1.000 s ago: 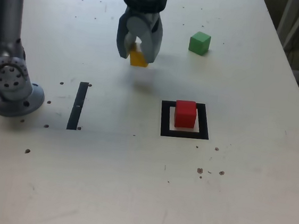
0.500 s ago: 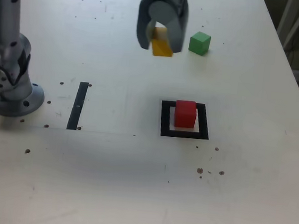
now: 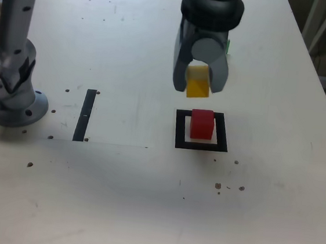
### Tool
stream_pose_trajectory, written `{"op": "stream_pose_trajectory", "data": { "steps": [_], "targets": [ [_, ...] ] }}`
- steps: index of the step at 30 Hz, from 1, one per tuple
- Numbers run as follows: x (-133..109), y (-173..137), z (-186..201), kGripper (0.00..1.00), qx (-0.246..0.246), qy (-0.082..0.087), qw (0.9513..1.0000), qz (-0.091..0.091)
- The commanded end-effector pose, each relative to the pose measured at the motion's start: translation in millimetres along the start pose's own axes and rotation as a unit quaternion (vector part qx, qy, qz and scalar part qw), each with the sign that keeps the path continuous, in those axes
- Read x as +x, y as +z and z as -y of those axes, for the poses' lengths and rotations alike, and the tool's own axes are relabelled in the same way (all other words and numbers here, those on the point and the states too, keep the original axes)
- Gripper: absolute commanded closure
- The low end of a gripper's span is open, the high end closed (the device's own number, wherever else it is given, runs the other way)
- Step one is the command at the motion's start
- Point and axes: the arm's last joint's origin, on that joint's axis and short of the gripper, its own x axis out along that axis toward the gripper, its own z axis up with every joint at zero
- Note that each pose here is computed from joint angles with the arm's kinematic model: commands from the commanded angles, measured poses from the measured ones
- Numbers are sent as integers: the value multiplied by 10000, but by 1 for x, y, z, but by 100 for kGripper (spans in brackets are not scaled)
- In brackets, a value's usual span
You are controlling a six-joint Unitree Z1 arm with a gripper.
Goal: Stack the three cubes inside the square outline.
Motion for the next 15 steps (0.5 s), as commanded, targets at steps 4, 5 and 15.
{"op": "stream_pose_trajectory", "data": {
  "steps": [4, 5, 15],
  "targets": [
    [-2, 5, 15, 87, 73, 13, 9999, 83],
    [-2, 6, 17, 87, 91, 13, 9999, 92],
    [11, 16, 27, 87, 161, 48, 9999, -21]
  ]
}}
